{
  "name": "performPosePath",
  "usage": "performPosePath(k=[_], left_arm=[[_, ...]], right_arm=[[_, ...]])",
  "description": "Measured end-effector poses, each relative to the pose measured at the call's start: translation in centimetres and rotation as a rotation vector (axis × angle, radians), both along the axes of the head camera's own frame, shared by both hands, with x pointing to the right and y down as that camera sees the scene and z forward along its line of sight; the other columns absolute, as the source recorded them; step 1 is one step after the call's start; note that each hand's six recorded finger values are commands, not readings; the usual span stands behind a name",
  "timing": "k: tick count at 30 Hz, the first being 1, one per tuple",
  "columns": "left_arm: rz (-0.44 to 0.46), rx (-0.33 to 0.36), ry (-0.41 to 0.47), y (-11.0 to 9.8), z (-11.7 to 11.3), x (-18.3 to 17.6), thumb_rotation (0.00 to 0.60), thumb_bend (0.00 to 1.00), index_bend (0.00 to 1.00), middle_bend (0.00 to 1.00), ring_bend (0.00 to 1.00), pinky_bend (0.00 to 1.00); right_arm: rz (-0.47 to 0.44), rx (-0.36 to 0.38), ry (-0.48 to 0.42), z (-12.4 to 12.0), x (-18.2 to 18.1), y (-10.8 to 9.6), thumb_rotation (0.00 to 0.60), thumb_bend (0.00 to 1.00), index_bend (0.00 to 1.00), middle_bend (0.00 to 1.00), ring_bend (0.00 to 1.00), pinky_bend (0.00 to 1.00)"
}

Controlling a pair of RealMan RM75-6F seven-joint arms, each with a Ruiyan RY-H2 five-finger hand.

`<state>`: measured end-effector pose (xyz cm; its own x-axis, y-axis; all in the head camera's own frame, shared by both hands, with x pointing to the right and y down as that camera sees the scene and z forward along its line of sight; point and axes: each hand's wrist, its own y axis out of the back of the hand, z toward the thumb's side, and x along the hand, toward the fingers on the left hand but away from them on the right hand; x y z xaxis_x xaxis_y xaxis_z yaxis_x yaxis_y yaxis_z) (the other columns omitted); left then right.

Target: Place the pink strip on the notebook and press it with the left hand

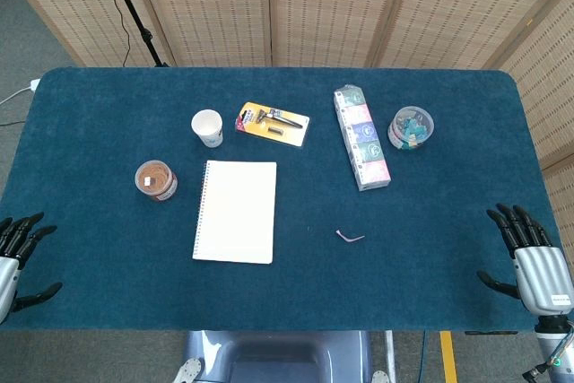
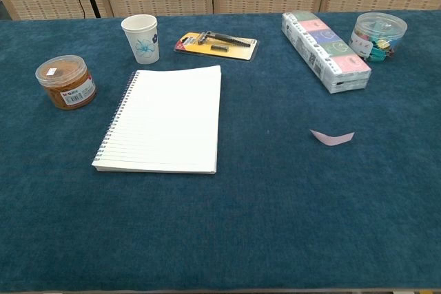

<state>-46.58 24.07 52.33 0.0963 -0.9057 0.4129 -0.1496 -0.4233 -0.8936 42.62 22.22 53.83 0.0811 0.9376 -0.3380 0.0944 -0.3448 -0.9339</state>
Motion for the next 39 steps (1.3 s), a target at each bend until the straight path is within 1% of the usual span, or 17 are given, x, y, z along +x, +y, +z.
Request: performPosePath(k=[4, 10, 12, 16, 23, 26, 29, 34, 37, 39], left_arm=[[-0.003, 0.013, -0.003, 0.1, -0.2, -0.1, 0.600, 0.00, 0.00, 0.00, 0.00, 0.00], [-0.007, -0.002, -0.008, 0.4, -0.1, -0.4, 0.600, 0.00, 0.00, 0.00, 0.00, 0.00], [-0.007, -0.003, -0.005, 0.4, -0.2, -0.4, 0.600, 0.00, 0.00, 0.00, 0.00, 0.00], [-0.003, 0.001, 0.003, 0.5, -0.4, -0.5, 0.600, 0.00, 0.00, 0.00, 0.00, 0.00], [0.004, 0.015, 0.019, 0.5, -0.9, -0.4, 0.600, 0.00, 0.00, 0.00, 0.00, 0.00], [0.007, 0.016, 0.023, 0.6, -1.0, -0.4, 0.600, 0.00, 0.00, 0.00, 0.00, 0.00], [0.008, 0.014, 0.023, 0.6, -1.0, -0.4, 0.600, 0.00, 0.00, 0.00, 0.00, 0.00], [0.006, 0.011, 0.023, 0.5, -0.9, -0.5, 0.600, 0.00, 0.00, 0.00, 0.00, 0.00], [0.008, 0.007, 0.023, 0.4, -0.9, -0.5, 0.600, 0.00, 0.00, 0.00, 0.00, 0.00], [0.008, 0.006, 0.023, 0.4, -0.9, -0.5, 0.600, 0.00, 0.00, 0.00, 0.00, 0.00]], right_arm=[[0.001, -0.014, 0.009, 0.0, -0.2, 0.3, 0.600, 0.00, 0.00, 0.00, 0.00, 0.00], [-0.018, -0.037, -0.034, 1.0, -1.6, 0.5, 0.600, 0.00, 0.00, 0.00, 0.00, 0.00], [-0.034, -0.047, -0.042, 1.4, -2.3, 0.4, 0.600, 0.00, 0.02, 0.00, 0.00, 0.00], [-0.092, -0.069, -0.053, 2.5, -4.4, 0.0, 0.600, 0.00, 0.10, 0.00, 0.00, 0.00], [-0.190, -0.077, -0.108, 3.9, -8.8, -1.3, 0.600, 0.00, 0.27, 0.00, 0.00, 0.00], [-0.225, -0.101, -0.141, 4.8, -10.9, -1.6, 0.600, 0.01, 0.33, 0.00, 0.00, 0.00], [-0.255, -0.125, -0.161, 5.8, -13.0, -2.0, 0.600, 0.07, 0.35, 0.00, 0.00, 0.00], [-0.272, -0.149, -0.159, 7.4, -15.3, -2.5, 0.600, 0.19, 0.37, 0.00, 0.00, 0.00], [-0.271, -0.166, -0.162, 8.4, -16.5, -2.8, 0.600, 0.22, 0.39, 0.00, 0.00, 0.00], [-0.267, -0.176, -0.166, 9.0, -17.1, -2.9, 0.600, 0.23, 0.39, 0.00, 0.00, 0.00]])
